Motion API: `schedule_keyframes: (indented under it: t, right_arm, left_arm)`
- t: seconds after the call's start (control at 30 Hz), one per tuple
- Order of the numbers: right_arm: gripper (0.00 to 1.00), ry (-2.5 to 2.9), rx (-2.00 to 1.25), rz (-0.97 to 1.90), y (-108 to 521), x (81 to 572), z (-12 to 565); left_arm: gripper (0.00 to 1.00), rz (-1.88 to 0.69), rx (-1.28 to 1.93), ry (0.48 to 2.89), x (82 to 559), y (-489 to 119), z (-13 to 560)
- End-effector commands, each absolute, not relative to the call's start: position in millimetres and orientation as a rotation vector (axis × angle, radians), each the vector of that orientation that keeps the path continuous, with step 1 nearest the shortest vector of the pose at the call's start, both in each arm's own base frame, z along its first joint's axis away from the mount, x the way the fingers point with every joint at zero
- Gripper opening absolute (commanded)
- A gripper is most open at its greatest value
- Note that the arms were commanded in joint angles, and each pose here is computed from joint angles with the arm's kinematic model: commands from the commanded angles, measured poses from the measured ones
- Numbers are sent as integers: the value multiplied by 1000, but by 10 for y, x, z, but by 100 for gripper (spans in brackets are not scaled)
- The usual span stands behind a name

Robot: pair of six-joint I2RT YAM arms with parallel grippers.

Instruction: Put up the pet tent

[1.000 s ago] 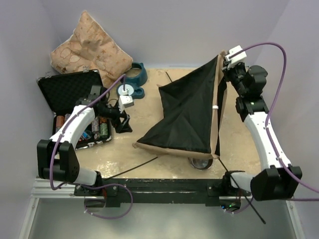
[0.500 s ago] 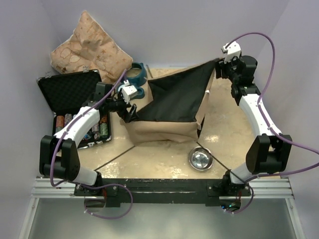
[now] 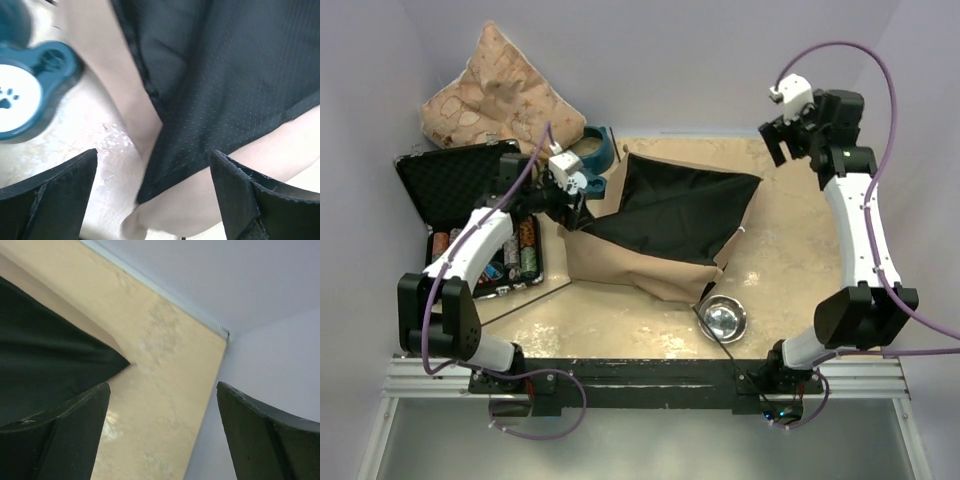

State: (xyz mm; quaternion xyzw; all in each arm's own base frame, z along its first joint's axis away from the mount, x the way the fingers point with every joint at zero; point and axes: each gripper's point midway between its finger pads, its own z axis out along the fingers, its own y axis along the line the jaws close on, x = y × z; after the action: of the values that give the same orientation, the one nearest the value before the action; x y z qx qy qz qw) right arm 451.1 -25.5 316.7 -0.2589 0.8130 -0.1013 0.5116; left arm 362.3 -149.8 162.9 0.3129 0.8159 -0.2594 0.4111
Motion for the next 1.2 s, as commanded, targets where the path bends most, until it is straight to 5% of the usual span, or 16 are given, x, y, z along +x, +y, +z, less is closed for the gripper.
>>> schedule_keyframes:
  t: [0.0, 0.33, 0.5, 0.9, 0.97, 1.17]
  right_arm:
    - [92, 1761, -877, 72, 1109, 4211, 3576]
    - [94, 1286, -1443, 614, 3685, 3406, 3521]
    - [95, 1288, -1616, 717, 4643, 3372, 2783]
    - [95, 1275, -1816, 679, 5090, 3482, 1770]
    - [89, 1271, -1851, 685, 5079, 3459, 1643]
    - [49, 1265, -1890, 711, 4949, 3381, 1601]
  left_arm:
    - [100, -740, 638, 1948, 3868, -1302, 2346]
    - [100, -627, 356, 1892, 3874, -476, 3109]
    - [100, -563, 151, 1914, 3720, -169, 3193]
    - [100, -537, 89, 1938, 3399, -52, 3191]
    - [100, -557, 89, 1943, 3401, -75, 3177]
    - [98, -595, 75, 1952, 3424, -85, 3140]
